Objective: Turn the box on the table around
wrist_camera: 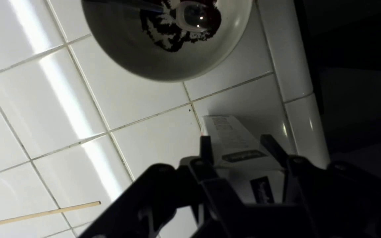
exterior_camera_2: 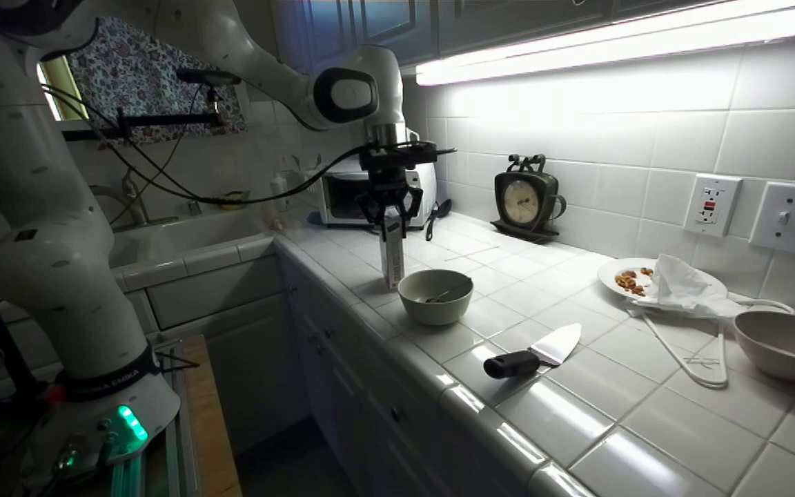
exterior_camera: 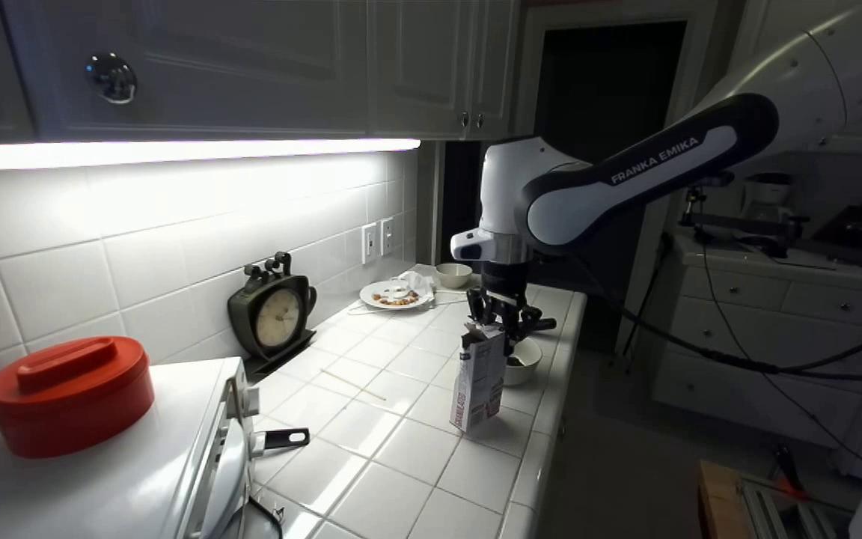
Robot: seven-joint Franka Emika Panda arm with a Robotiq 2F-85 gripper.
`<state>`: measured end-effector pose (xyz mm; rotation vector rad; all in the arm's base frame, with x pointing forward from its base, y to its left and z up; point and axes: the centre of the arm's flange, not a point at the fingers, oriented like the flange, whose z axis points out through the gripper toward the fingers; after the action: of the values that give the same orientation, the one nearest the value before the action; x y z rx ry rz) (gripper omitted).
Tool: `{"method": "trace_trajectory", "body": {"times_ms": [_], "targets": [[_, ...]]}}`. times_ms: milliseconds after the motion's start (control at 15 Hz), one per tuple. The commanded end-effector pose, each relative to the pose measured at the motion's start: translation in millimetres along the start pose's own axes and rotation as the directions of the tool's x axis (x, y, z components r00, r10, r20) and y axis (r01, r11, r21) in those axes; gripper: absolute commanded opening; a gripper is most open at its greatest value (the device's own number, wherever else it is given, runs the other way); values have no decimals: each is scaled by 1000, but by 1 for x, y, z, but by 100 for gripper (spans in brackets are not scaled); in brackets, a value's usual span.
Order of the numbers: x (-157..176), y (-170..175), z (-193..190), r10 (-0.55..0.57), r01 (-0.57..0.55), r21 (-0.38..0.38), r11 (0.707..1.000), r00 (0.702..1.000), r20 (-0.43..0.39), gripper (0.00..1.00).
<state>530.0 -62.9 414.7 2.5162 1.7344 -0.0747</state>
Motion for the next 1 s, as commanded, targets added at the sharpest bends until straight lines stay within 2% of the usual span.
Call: {"method": "trace_trajectory", "body": {"times_ms": [0, 200, 467, 667, 933], "targets": [[8, 1, -9, 132, -132, -11, 991, 991, 5, 16], [13, -3, -11, 223, -223, -15, 975, 975, 13, 16], [23, -11, -11, 347, -346, -15, 938, 938, 14, 16], [24, -15, -11, 451, -451, -20, 892, 892, 22, 16], [25, -25, -3, 588, -588, 11, 809, 809, 26, 16]]}}
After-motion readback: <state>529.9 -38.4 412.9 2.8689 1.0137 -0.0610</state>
